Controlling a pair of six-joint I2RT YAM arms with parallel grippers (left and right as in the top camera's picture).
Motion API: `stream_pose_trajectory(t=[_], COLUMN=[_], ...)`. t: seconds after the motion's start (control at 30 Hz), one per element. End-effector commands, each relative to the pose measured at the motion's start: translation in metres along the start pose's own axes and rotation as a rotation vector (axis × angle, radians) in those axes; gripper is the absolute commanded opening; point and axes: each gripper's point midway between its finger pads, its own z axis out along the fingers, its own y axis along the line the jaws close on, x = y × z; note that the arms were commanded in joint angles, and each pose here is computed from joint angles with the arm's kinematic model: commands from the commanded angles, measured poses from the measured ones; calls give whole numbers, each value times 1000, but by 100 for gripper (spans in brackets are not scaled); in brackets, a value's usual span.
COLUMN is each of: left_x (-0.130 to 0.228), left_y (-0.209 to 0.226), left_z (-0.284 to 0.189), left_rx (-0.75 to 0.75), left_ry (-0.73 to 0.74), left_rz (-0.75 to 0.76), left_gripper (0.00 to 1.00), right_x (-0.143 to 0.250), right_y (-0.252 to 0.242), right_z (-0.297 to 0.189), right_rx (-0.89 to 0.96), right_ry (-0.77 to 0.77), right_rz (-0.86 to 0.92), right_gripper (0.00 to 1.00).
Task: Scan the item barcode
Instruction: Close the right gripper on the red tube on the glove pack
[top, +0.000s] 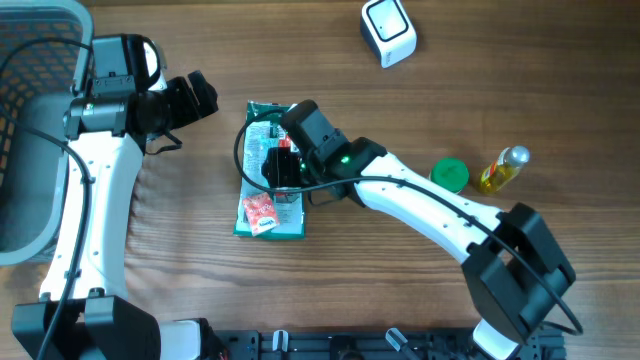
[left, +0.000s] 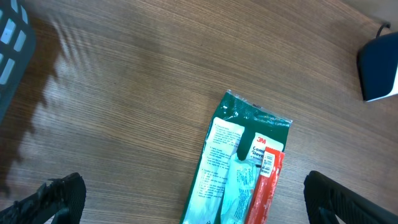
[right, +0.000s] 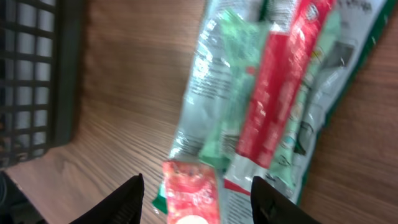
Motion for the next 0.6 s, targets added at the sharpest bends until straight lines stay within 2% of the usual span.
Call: stream_pose_trajectory(t=[0.0, 0.27, 0.57], left_x=[-5, -5, -5], left_y=[-3, -3, -3], left_z=[-4, -4, -4], left_rx=[14, 14, 14], left_ry=[-14, -14, -14], left_rz=[20, 20, 20], left_gripper=[100, 100, 100], right_x=[9, 16, 26], right_y=[-20, -30, -33], right_z=[20, 33, 42], right_rx=[68, 92, 86], right_ry=[32, 59, 104], right_rz=[59, 67, 89], right_gripper=[55, 53, 46])
